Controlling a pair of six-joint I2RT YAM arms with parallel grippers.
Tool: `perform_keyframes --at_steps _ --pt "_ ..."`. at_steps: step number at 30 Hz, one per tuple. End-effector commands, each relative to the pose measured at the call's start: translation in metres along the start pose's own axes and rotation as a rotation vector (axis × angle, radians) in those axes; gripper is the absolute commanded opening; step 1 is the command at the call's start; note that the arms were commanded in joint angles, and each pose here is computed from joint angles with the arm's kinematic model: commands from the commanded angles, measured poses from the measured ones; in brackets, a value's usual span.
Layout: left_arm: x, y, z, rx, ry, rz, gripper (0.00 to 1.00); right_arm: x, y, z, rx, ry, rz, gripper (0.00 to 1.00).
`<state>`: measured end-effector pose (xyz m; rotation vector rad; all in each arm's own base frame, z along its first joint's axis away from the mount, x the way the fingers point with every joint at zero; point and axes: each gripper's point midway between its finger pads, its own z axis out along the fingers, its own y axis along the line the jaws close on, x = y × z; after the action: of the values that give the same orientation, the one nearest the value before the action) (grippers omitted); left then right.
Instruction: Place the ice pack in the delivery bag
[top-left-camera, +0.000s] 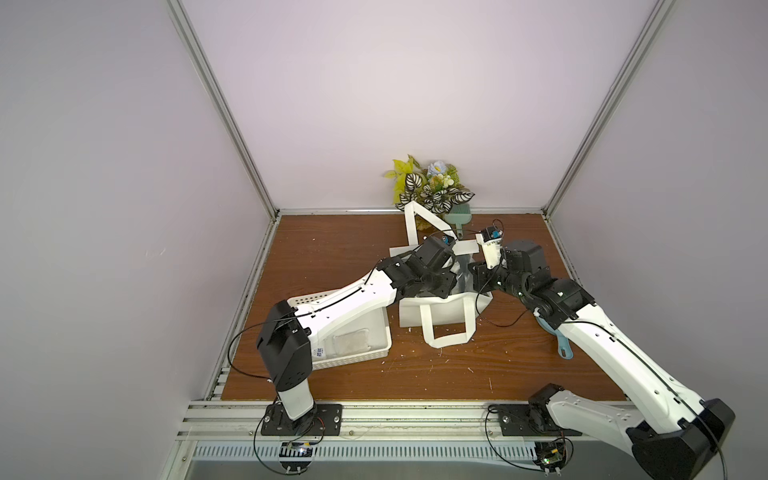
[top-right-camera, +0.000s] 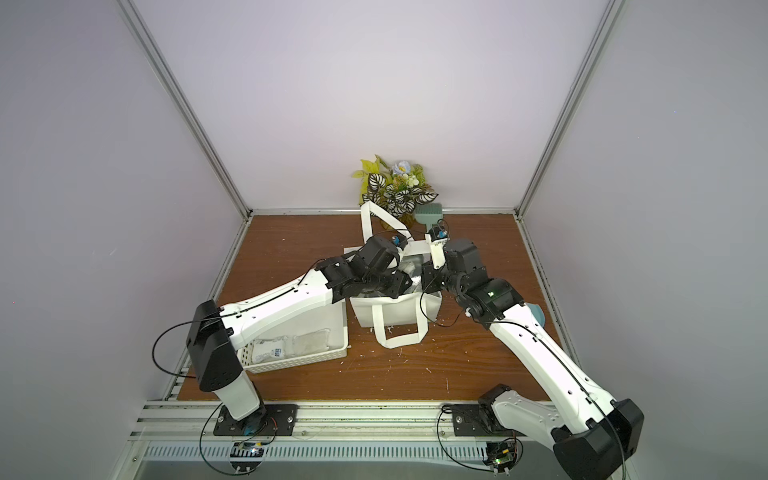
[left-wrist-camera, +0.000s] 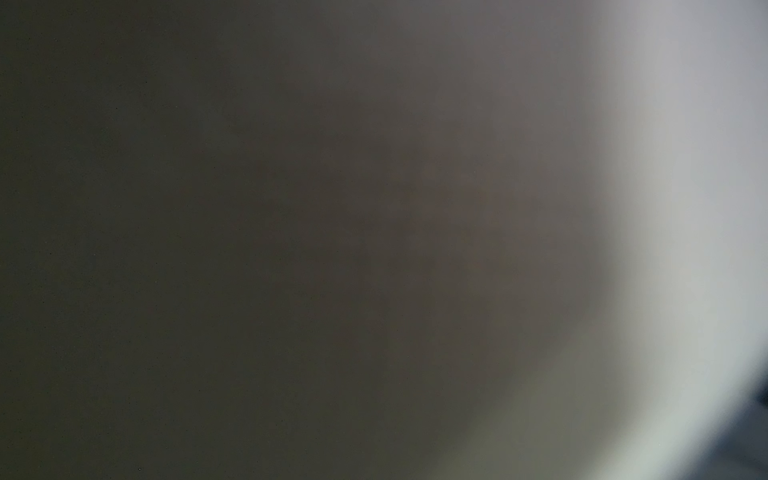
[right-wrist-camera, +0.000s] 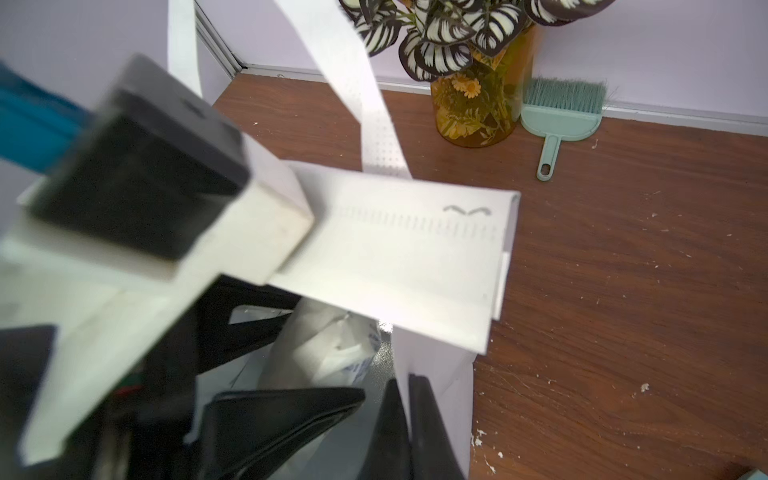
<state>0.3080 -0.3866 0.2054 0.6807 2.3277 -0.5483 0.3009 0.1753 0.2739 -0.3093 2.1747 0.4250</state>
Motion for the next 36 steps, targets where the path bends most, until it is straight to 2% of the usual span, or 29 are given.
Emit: perform_keyframes --at_steps 1,6,10,13,15,17,19,20,21,25,28,32,36 --pt "-0.007 -0.004 0.0 0.01 -0.026 -0.011 0.33 -0.013 0.006 -0.01 -0.031 -0.055 0.016 0.0" --pt "0.019 0.001 0.025 0.001 0.062 0.046 0.36 -0.009 0.008 -0.009 -0.049 -0.054 0.023 0.0" --pt "0.033 0.002 0.039 -0.005 0.125 0.056 0.47 -0.006 0.007 -0.007 -0.045 -0.043 0.018 0.0" --pt "0.025 0.003 0.033 -0.014 0.098 0.058 0.63 -0.006 0.005 -0.008 -0.035 -0.046 0.015 0.0" --pt "0.018 0.002 0.027 -0.016 0.077 0.064 0.65 -0.006 0.005 -0.007 -0.033 -0.043 0.014 0.0" --pt "0.009 0.0 0.018 -0.011 0.05 0.061 0.72 -0.006 0.004 -0.006 -0.028 -0.045 0.013 0.0" --pt "-0.002 -0.003 0.006 -0.005 0.015 0.058 0.73 -0.008 0.002 -0.006 -0.017 -0.047 0.011 0.01" --pt "-0.009 -0.003 -0.002 -0.006 -0.008 0.052 0.76 -0.008 0.002 -0.005 -0.013 -0.047 0.009 0.01" --pt "-0.016 -0.003 -0.012 -0.011 -0.035 0.044 0.84 -0.009 0.002 -0.005 -0.012 -0.048 0.007 0.01" --pt "-0.04 0.003 -0.055 -0.038 -0.139 0.017 0.95 -0.012 0.0 -0.003 -0.003 -0.053 0.001 0.04" --pt "-0.053 0.019 -0.094 -0.061 -0.214 -0.05 0.98 -0.016 0.003 -0.001 -0.011 -0.067 -0.001 0.04" --pt "-0.051 0.054 -0.142 -0.098 -0.297 -0.2 1.0 -0.022 0.005 0.004 -0.017 -0.08 -0.01 0.04" --pt "-0.016 0.1 -0.187 -0.271 -0.371 -0.363 1.0 -0.026 0.006 0.01 -0.019 -0.084 -0.027 0.04"
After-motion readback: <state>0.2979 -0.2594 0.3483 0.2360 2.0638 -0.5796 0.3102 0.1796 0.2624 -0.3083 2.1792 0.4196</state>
